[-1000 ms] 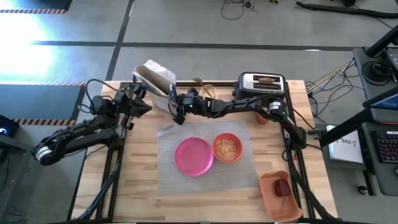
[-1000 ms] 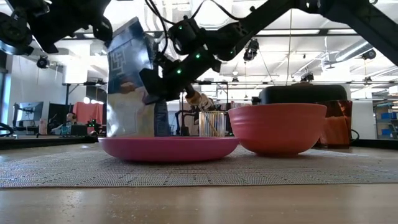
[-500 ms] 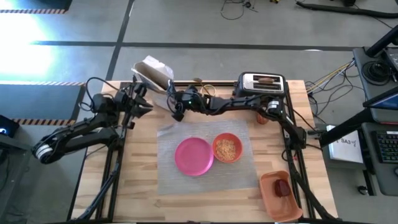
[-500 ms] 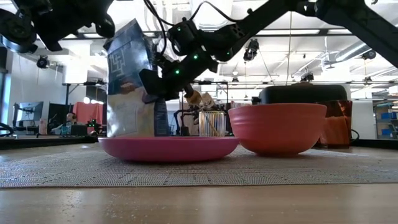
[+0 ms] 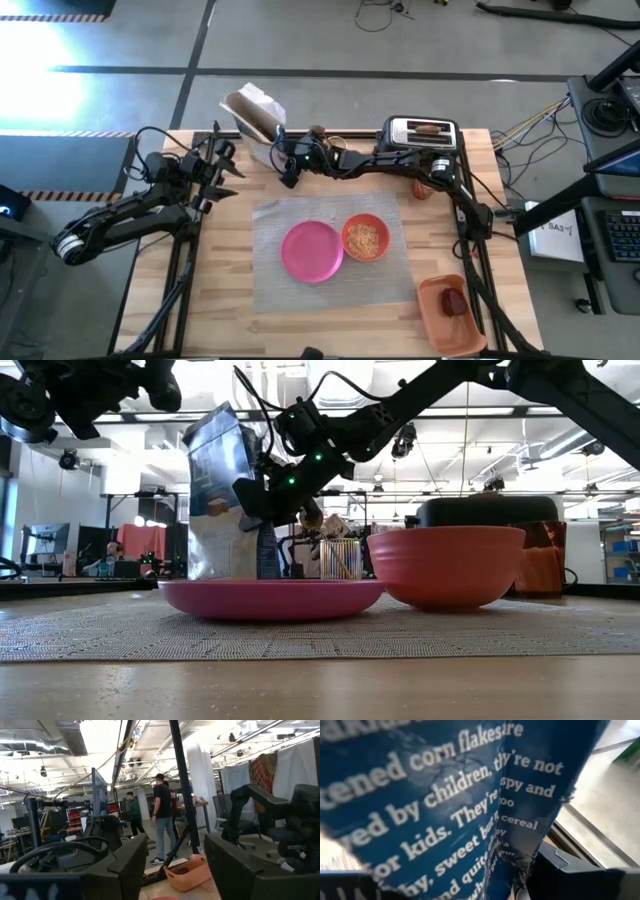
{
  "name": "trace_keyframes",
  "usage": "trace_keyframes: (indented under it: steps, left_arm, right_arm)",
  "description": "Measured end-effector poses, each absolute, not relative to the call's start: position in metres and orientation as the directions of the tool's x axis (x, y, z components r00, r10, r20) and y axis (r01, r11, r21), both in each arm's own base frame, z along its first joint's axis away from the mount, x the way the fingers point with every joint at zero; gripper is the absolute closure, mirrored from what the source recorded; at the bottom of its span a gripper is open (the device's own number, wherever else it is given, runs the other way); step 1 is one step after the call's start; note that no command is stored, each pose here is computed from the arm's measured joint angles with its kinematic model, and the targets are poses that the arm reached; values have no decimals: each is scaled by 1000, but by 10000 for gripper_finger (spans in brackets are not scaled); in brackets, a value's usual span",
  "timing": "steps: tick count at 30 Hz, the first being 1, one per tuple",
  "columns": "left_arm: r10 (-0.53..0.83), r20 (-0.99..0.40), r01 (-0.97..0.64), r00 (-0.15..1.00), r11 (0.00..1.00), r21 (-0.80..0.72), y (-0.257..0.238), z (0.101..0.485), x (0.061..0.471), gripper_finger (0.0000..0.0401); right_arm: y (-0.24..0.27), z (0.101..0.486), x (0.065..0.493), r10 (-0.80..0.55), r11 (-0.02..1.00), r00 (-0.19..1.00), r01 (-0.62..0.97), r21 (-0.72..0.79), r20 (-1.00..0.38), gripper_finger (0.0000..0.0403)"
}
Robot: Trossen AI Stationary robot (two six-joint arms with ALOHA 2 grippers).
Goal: Arrange a breakfast setting
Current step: Pour the cereal from the blue cereal box into the orange bowl on the gray table mat
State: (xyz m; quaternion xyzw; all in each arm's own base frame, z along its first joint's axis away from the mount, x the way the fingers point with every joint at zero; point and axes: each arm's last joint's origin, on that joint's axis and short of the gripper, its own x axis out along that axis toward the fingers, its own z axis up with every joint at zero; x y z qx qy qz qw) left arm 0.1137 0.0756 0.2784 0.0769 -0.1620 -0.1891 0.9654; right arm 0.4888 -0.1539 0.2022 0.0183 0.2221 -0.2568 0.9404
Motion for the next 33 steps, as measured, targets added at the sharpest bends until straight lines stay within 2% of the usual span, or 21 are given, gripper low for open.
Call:
trace_keyframes:
  steps: [8,14,26,33]
  left_arm:
    - [-382,267,349,885,923,164,77,275,115,205]
    - [-412,240,417,879,908,33,76,273,115,205]
    - [-465,211,475,860,880,7,72,274,112,205]
    - [-430,194,445,882,894,-44,76,268,116,205]
  right_arm:
    - [-154,202,488,-475,867,767,491,-80,-432,219]
    - [-155,201,487,-474,866,757,492,-85,-449,196]
    - [-154,205,484,-463,872,753,483,-85,-468,119]
    - [-145,234,474,-306,937,815,349,-6,-492,88]
